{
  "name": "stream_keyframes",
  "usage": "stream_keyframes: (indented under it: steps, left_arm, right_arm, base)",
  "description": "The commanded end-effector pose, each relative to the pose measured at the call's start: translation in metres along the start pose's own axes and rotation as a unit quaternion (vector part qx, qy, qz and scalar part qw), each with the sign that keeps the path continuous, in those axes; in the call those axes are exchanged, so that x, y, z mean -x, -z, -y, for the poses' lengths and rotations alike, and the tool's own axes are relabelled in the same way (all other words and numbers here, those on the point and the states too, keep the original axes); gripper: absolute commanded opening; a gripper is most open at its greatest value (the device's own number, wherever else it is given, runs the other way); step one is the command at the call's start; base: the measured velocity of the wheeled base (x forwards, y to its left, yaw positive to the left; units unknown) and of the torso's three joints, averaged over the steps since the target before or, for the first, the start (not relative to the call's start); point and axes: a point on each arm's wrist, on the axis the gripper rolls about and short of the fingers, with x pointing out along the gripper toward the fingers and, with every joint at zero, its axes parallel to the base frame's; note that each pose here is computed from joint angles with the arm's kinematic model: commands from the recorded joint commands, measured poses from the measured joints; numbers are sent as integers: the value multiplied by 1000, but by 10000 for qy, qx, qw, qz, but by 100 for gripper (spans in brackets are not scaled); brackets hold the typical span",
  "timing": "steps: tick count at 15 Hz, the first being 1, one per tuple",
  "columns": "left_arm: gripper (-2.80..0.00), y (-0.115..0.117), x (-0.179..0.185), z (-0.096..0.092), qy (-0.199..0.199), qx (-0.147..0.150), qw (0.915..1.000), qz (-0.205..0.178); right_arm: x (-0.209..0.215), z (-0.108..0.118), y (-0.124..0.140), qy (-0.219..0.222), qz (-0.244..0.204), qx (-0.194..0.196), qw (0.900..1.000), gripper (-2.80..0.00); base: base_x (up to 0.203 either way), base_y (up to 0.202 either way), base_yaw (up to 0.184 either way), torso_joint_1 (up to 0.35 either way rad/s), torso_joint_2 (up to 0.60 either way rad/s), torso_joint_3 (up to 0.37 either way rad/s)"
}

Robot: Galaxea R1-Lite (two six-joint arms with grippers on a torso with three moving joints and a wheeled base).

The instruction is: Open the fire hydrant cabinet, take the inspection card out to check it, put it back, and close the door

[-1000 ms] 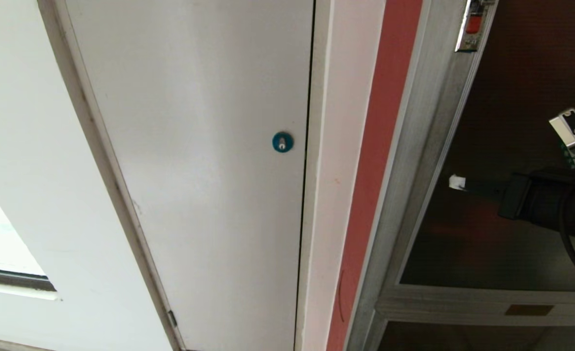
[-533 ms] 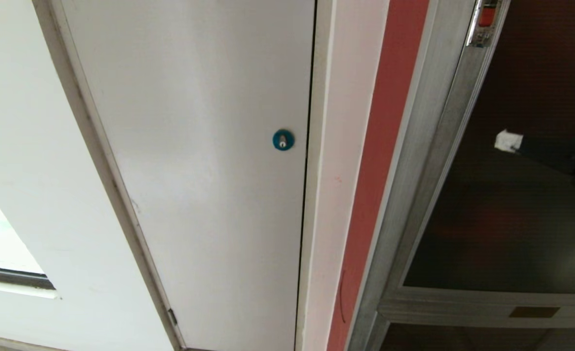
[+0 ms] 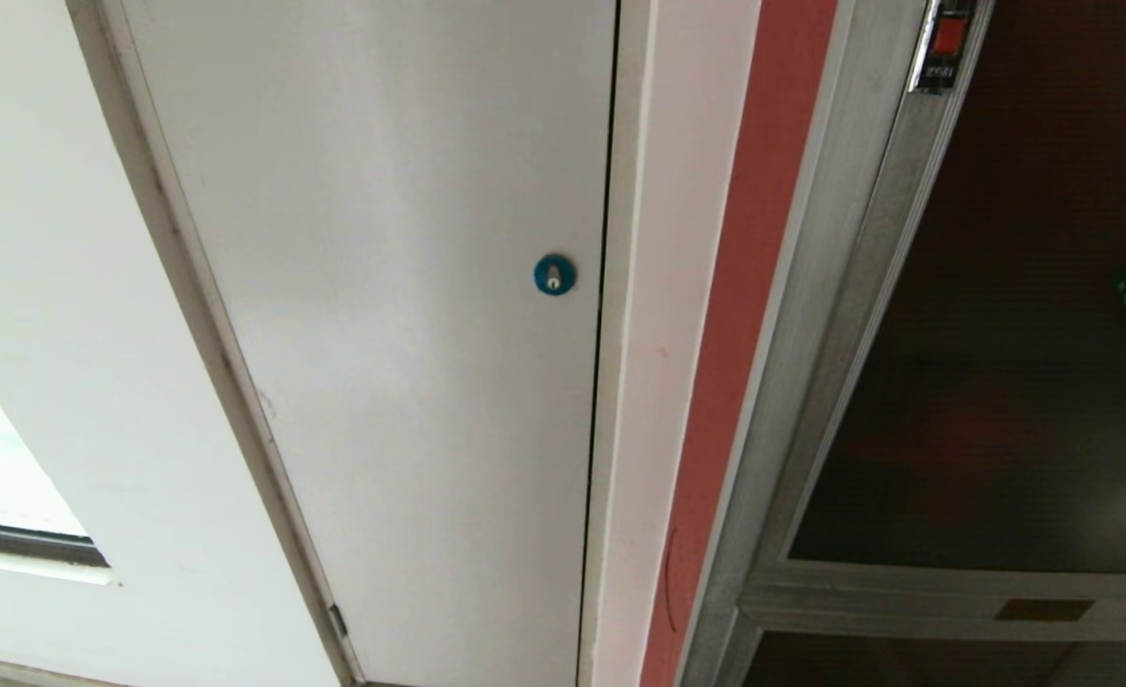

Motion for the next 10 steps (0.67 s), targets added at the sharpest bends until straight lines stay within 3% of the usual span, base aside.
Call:
stream_keyframes:
  steps: [1,10]
  left_arm:
    - [-280,0,0,0,-3,2,10000,-1]
    - [-280,0,0,0,-5,2,10000,2]
  right_arm:
    - [-18,6,-7,-86,48,0,10000,-280]
    - [-72,27,-25,-452,785,422,9950,-280]
  base:
    - [0,0,0,0,0,0]
    - [0,0,0,0,0,0]
